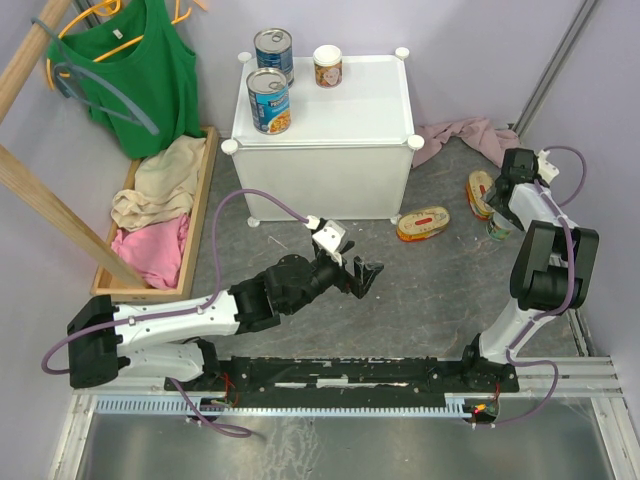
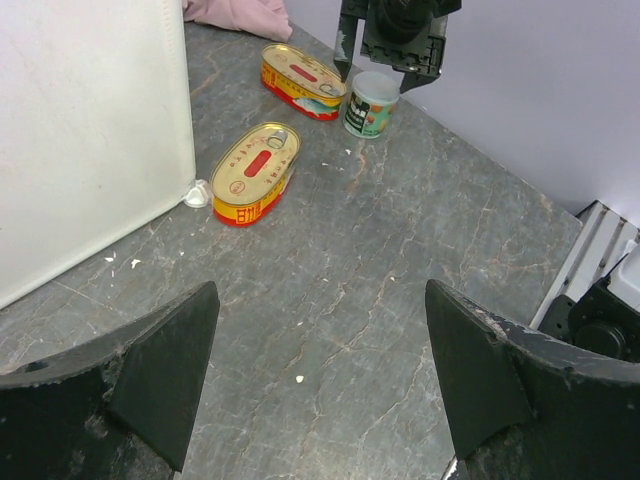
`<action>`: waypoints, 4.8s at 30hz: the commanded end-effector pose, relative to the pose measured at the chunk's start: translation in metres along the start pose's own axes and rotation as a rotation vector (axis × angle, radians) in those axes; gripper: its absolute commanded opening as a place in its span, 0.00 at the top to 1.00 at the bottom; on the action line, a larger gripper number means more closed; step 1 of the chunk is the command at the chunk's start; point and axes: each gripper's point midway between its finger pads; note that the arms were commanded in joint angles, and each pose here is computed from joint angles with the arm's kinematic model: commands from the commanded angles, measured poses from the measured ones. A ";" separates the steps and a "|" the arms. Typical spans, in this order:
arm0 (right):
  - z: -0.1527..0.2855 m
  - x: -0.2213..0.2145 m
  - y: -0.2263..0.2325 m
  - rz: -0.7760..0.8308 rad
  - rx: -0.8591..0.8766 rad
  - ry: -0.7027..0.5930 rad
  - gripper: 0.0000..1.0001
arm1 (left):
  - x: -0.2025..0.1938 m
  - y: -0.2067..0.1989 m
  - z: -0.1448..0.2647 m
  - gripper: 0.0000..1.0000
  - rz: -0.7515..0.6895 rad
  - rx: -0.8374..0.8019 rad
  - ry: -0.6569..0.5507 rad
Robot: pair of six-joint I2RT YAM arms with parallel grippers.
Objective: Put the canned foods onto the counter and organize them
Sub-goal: Pick up the canned food from the center of the board, then place the canned food at the center of the board.
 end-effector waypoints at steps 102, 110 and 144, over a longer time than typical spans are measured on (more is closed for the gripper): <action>0.312 -0.340 0.193 0.698 0.808 0.049 0.99 | 0.045 0.105 0.117 0.12 0.129 0.432 -0.055; 0.300 -0.350 0.183 0.724 0.786 0.068 0.99 | 0.043 0.109 0.120 0.12 0.128 0.448 -0.049; 0.293 -0.358 0.167 0.747 0.806 0.110 0.22 | 0.032 0.110 0.115 0.12 0.126 0.480 -0.011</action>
Point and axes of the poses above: each gripper's point midway between its finger pads, its own z axis back along the fingers, its own y axis along the line the jaws close on, x = y × z, and after that the axes turned 12 degrees about -z, right-handed
